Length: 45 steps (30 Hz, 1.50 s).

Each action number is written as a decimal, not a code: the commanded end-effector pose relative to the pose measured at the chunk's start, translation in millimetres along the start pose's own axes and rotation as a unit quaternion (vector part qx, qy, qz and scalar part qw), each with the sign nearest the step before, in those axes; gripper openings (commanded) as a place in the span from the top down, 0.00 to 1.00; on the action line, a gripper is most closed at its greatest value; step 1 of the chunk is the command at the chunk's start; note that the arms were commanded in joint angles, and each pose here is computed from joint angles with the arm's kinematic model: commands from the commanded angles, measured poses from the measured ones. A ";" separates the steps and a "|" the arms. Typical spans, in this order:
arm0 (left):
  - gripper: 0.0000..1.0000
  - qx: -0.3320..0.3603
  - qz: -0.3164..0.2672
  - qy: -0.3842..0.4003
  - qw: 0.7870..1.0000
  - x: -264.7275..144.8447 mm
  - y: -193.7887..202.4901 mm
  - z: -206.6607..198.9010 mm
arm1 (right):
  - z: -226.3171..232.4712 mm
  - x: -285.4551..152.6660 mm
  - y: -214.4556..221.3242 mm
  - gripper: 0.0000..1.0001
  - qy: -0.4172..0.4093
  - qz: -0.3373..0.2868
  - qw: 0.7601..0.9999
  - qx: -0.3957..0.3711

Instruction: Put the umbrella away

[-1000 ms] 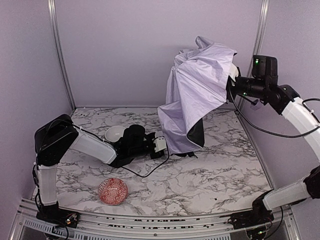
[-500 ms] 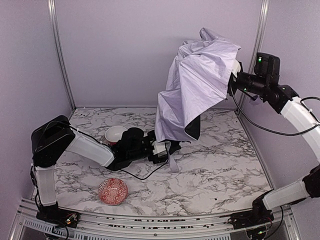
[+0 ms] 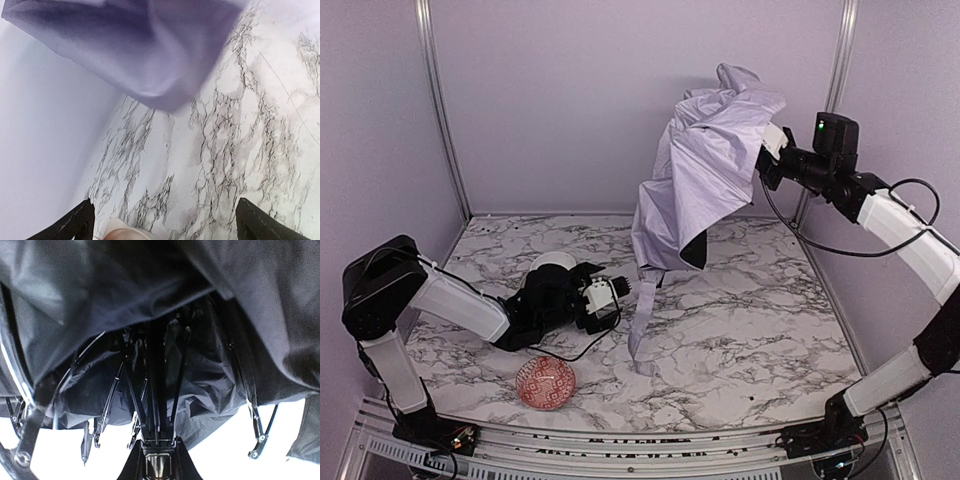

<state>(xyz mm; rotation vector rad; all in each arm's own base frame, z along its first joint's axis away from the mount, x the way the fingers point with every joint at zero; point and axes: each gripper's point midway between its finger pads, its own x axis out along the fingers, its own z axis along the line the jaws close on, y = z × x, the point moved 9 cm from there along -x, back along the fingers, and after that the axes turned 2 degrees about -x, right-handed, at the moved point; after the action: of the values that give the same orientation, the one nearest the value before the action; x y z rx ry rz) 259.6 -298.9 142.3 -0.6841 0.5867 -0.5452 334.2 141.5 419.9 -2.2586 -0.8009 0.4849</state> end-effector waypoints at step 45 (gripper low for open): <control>0.01 -0.097 -0.007 0.001 0.995 -35.7 -41.4 8.0 | 254.6 46.9 62.2 0.00 -0.286 0.171 0.934 0.131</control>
<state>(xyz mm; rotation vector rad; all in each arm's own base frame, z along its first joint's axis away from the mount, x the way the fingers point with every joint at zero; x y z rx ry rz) 224.5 -296.9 178.8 -0.8800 0.6522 -0.5068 252.7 248.9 174.8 -2.2105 -0.7741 1.2884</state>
